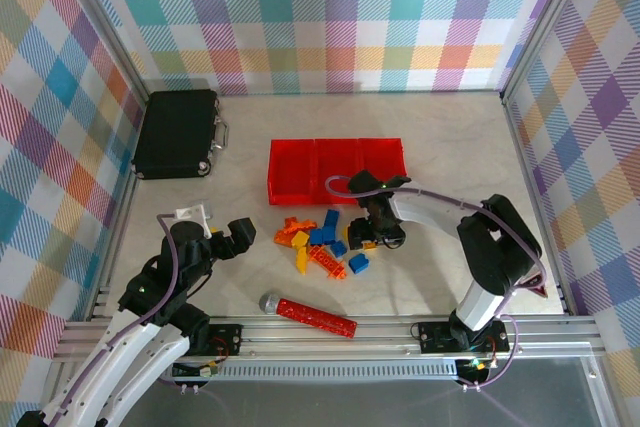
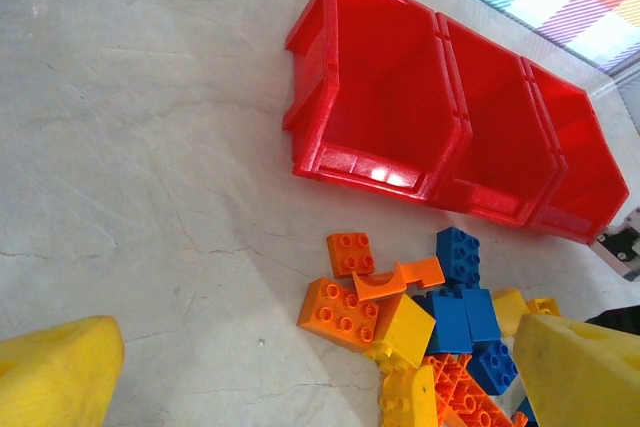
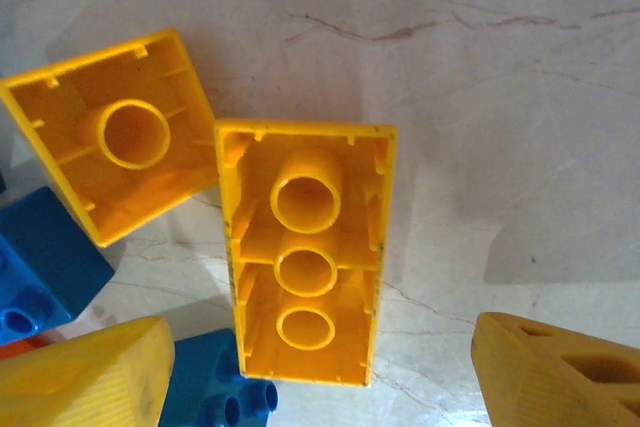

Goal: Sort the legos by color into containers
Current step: Pick up the lego from the center of the table.

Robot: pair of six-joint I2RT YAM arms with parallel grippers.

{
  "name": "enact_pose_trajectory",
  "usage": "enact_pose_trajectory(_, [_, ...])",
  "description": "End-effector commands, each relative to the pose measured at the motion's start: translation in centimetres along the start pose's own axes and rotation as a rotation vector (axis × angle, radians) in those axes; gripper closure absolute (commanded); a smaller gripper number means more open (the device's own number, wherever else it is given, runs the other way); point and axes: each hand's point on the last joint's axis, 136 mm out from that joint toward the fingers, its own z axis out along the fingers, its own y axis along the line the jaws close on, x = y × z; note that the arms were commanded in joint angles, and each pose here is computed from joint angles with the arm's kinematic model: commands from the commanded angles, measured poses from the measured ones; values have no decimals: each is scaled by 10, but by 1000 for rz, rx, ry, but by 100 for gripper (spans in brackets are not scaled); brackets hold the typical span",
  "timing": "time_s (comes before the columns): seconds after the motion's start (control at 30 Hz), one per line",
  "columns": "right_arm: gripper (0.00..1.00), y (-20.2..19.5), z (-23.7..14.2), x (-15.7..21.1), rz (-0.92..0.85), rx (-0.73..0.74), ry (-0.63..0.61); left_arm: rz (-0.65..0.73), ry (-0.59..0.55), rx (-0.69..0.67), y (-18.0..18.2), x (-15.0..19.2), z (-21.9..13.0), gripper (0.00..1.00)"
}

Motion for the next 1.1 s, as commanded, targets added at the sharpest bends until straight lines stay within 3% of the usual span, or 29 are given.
enact_pose_trajectory(0.0, [22,3,-2,-6,-15,23,-7,-21,-49,52,-12,-12,-7,0])
enact_pose_trajectory(0.57, [27,-11,8,-14,-41,122,-22,-88,-72,90,-11,-10,-12,0])
enact_pose_trajectory(1.07, [42,-13,14,-17,-46,139,-35,-88,-71,104,-14,-10,-15,0])
